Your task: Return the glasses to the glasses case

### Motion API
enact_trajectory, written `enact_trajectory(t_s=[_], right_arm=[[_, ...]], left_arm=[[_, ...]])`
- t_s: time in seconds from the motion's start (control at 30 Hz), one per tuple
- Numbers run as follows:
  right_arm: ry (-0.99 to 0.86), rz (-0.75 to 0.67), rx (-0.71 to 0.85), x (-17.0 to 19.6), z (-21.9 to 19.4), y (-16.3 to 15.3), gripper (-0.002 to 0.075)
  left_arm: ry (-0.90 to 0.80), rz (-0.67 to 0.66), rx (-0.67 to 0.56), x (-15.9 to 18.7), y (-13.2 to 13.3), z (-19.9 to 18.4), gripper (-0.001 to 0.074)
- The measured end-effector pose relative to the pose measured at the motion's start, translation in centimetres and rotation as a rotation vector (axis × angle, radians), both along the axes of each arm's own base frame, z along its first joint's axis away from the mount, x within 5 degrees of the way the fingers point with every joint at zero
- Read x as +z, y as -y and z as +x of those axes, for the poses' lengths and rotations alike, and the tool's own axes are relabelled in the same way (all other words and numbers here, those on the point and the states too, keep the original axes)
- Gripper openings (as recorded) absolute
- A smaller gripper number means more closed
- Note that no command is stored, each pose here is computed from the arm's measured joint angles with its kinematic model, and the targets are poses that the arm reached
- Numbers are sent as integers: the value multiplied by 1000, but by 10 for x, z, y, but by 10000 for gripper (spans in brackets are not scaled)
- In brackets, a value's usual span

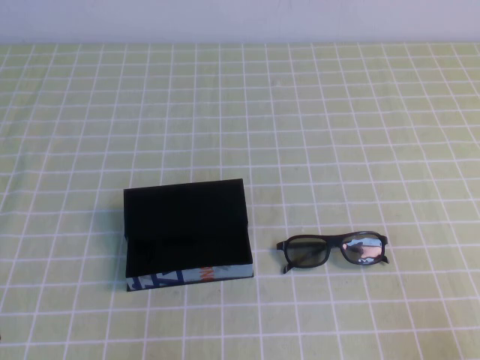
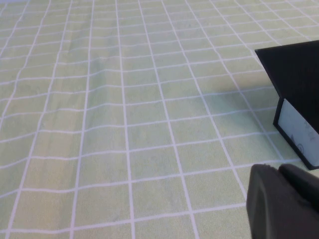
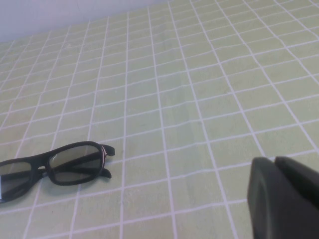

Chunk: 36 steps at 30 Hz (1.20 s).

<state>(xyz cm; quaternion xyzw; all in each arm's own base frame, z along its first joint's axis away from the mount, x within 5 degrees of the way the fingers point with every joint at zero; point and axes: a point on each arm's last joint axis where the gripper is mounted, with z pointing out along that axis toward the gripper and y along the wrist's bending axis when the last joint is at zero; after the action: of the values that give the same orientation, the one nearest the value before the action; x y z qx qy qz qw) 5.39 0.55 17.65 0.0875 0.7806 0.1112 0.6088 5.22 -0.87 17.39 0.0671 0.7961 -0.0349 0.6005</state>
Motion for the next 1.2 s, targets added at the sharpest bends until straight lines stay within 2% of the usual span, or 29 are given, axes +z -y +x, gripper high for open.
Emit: enact_trajectory(t_s=[1.2], right_arm=[[24, 1, -4, 2, 1, 0, -17]], left_arm=[[22, -3, 2, 2, 0, 1, -1]])
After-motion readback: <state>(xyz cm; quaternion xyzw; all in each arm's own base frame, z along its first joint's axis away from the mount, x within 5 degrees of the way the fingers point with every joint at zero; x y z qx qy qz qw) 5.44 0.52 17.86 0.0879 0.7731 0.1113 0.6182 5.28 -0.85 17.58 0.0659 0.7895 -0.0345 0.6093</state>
